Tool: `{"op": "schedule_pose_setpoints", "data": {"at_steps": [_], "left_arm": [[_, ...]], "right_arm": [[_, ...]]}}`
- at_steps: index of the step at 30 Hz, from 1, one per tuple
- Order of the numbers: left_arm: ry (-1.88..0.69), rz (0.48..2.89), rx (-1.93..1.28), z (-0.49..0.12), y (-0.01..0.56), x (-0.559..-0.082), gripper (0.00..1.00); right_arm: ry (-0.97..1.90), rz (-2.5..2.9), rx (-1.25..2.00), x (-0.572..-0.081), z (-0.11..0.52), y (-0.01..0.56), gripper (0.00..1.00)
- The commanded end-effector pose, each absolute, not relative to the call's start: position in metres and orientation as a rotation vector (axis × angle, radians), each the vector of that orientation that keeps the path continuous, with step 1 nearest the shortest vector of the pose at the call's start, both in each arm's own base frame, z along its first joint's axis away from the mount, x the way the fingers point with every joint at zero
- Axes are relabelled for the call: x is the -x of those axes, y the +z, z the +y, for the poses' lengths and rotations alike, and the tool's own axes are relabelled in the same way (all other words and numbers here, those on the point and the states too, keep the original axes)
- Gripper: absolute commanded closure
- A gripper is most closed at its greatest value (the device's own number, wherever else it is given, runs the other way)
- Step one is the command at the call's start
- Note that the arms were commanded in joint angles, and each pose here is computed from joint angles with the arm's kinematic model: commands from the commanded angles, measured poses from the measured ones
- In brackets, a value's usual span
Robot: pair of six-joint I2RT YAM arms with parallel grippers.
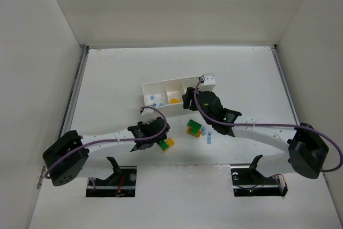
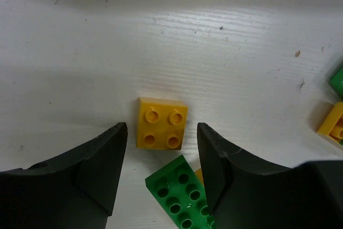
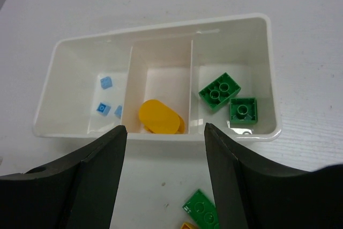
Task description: Sort the legos into containers by color
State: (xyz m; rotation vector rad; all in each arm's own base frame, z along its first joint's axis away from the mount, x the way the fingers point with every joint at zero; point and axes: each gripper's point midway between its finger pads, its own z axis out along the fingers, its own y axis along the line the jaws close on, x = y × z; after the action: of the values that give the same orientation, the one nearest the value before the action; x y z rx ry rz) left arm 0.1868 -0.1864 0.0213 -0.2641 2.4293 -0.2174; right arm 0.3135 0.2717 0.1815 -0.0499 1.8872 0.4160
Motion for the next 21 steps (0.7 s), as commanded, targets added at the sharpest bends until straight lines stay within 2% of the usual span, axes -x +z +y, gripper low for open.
{"op": "schedule_pose_setpoints", "data": {"at_steps": [1, 8, 13, 15, 21], "left_arm": [[-0.221, 2.429, 0.306, -0.192, 0.021, -0.189, 0.48], [-0.208, 2.392, 0.323, -0.187, 0.019, -0.199, 0.56], [-0.196, 2.374, 0.263, -0.186, 0.025, -0.200, 0.77], [-0.220, 2.343, 0.238, -0.186, 0.037, -0.200, 0.82], [-0.308, 2.193, 0.184, -0.189, 0.097, -0.207, 0.84]], "right_arm": [[0.484, 1.829, 0.029, -0.312, 0.281, 0.202, 0.34], [0.494, 1.823, 0.029, -0.309, 0.280, 0.203, 0.34], [0.507, 1.810, 0.030, -0.302, 0.278, 0.208, 0.35], [0.514, 1.797, 0.021, -0.299, 0.273, 0.212, 0.37], [0.521, 1.788, 0.005, -0.291, 0.261, 0.212, 0.39]]}}
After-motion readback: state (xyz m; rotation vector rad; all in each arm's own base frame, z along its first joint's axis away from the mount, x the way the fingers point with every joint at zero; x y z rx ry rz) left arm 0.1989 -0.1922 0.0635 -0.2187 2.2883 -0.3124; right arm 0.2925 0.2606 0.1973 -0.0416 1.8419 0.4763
